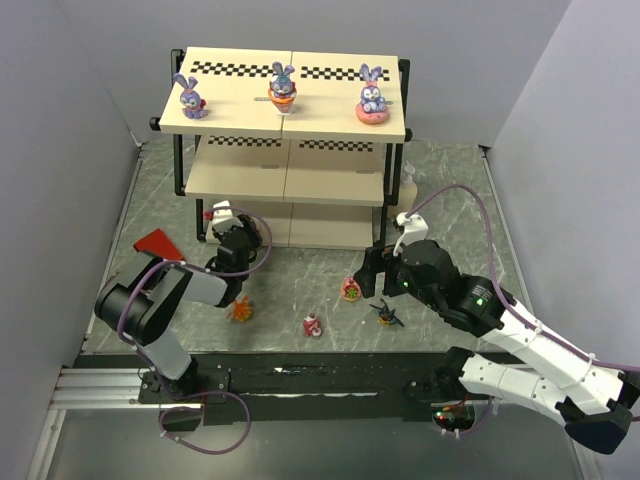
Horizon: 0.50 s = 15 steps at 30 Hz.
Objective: Place and organize the plastic toys onto the shelf
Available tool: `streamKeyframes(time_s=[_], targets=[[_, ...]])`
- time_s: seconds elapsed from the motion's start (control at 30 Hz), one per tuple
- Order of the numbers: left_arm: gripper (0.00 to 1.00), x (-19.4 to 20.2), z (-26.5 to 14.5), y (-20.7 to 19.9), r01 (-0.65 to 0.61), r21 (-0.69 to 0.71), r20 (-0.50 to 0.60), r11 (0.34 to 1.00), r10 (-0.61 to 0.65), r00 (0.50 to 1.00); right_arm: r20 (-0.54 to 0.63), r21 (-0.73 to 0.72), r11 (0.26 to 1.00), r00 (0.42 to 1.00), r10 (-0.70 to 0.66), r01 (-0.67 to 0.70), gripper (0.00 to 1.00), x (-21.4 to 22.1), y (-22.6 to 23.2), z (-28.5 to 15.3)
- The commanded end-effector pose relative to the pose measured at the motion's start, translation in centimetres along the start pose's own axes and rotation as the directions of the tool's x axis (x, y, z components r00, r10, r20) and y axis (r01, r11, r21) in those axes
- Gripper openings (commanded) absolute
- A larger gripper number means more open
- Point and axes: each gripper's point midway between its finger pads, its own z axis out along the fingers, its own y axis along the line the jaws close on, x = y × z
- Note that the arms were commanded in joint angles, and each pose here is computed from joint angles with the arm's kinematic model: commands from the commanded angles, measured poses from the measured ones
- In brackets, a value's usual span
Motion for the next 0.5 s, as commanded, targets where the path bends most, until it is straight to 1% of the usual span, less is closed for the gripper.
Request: streamKeyframes(time_s=[0.0, 0.13, 0.23, 0.33, 0.37, 0.43, 0.47], targets=[[0.42, -1.6, 0.2, -0.4, 0.028, 0.017, 0.041, 0.999, -0.028, 0.999, 0.033, -0.008, 1.0, 0.999, 0.027, -0.027, 0.96, -0.7, 0.1, -0.1], [0.43, -2.1, 0.3, -0.3, 0.05, 0.014, 0.045, 0.999, -0.05, 0.998, 0.029, -0.009, 1.0, 0.999, 0.023, -0.023, 0.96, -0.6, 0.1, 0.0], [0.48, -2.4, 0.3, -0.2, 0.061, 0.022, 0.05, 0.998, -0.062, 0.997, 0.023, -0.01, 1.0, 0.999, 0.023, -0.022, 0.96, -0.5, 0.2, 0.1], [0.59, -2.5, 0.0, -0.5, 0.065, 0.041, 0.041, 0.997, -0.067, 0.997, 0.019, -0.01, 1.0, 1.0, 0.023, -0.022, 0.96, -0.4, 0.2, 0.2], [0.68, -2.5, -0.1, -0.5, 0.07, 0.046, 0.038, 0.996, -0.072, 0.997, 0.018, -0.011, 1.0, 1.0, 0.023, -0.022, 0.96, -0.4, 0.3, 0.3], [0.77, -2.7, -0.6, -0.8, 0.089, 0.067, 0.035, 0.994, -0.091, 0.995, 0.019, -0.016, 1.0, 1.0, 0.023, -0.023, 0.96, -0.4, 0.3, 0.3], [0.82, -2.5, -0.8, -0.7, 0.092, 0.068, 0.027, 0.993, -0.094, 0.995, 0.02, -0.021, 0.999, 0.999, 0.026, -0.025, 0.96, -0.4, 0.4, 0.3]])
